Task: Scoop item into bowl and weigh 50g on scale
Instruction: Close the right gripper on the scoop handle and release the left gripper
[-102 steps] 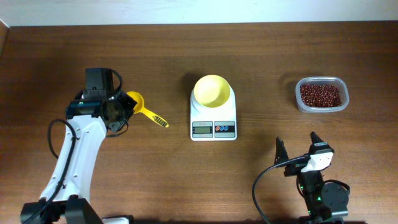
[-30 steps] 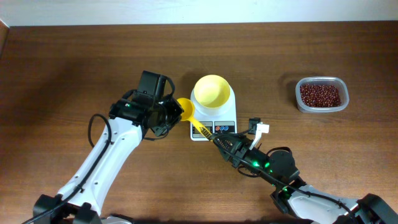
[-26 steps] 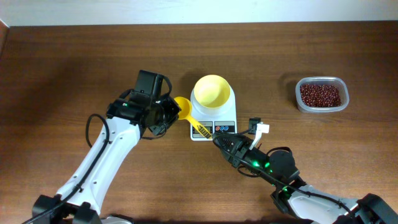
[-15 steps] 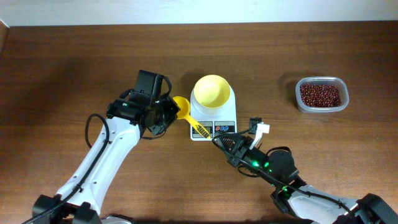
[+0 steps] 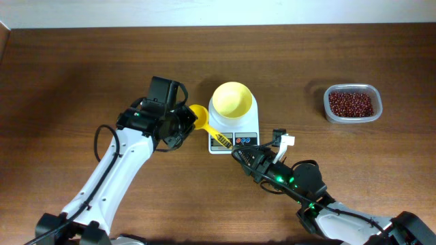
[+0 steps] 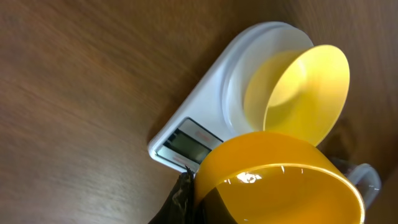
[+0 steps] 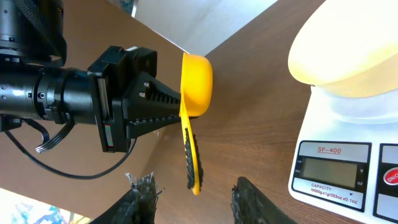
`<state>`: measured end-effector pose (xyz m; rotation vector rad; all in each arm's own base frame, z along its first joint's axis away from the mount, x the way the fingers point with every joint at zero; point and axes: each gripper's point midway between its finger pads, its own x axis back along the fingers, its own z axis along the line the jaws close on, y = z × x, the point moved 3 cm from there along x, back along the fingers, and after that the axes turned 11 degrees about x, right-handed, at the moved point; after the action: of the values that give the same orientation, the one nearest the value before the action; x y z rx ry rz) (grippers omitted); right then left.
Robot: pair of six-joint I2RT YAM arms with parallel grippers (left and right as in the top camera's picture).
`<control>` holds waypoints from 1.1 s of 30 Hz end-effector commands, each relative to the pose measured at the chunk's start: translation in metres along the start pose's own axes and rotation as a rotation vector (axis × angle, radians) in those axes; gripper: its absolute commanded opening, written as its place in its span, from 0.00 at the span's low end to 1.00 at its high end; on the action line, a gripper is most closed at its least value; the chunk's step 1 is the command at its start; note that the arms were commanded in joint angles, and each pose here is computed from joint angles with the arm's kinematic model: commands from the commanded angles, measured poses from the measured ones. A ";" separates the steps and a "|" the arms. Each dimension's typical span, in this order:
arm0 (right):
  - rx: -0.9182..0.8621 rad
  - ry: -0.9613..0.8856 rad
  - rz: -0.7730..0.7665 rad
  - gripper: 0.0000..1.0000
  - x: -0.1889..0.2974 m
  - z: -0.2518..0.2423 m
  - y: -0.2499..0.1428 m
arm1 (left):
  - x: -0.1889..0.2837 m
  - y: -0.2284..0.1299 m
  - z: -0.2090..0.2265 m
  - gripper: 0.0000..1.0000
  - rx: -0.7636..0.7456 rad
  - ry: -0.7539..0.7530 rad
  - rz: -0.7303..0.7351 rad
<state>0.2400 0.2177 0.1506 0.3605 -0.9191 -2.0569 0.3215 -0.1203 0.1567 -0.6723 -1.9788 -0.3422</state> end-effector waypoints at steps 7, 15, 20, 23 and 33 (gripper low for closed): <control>0.022 0.041 -0.011 0.38 -0.005 0.012 0.003 | 0.005 -0.036 -0.017 0.00 -0.003 -0.046 0.076; -0.023 0.070 -0.043 0.22 -0.005 0.018 0.010 | 0.002 -0.058 -0.019 0.00 -0.013 -0.033 0.082; -0.024 0.072 -0.046 0.21 -0.005 0.019 0.012 | 0.001 -0.063 -0.018 0.00 -0.025 -0.024 0.091; -0.025 0.055 -0.064 0.21 -0.005 0.017 0.014 | 0.001 -0.068 -0.011 0.00 -0.031 0.008 0.102; -0.050 0.072 -0.046 0.18 -0.006 0.019 0.012 | 0.000 -0.068 -0.010 0.00 -0.044 0.018 0.075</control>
<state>0.2394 0.2205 0.1623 0.3913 -0.8475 -2.1003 0.2843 -0.1813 0.1545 -0.7881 -1.8878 -0.3197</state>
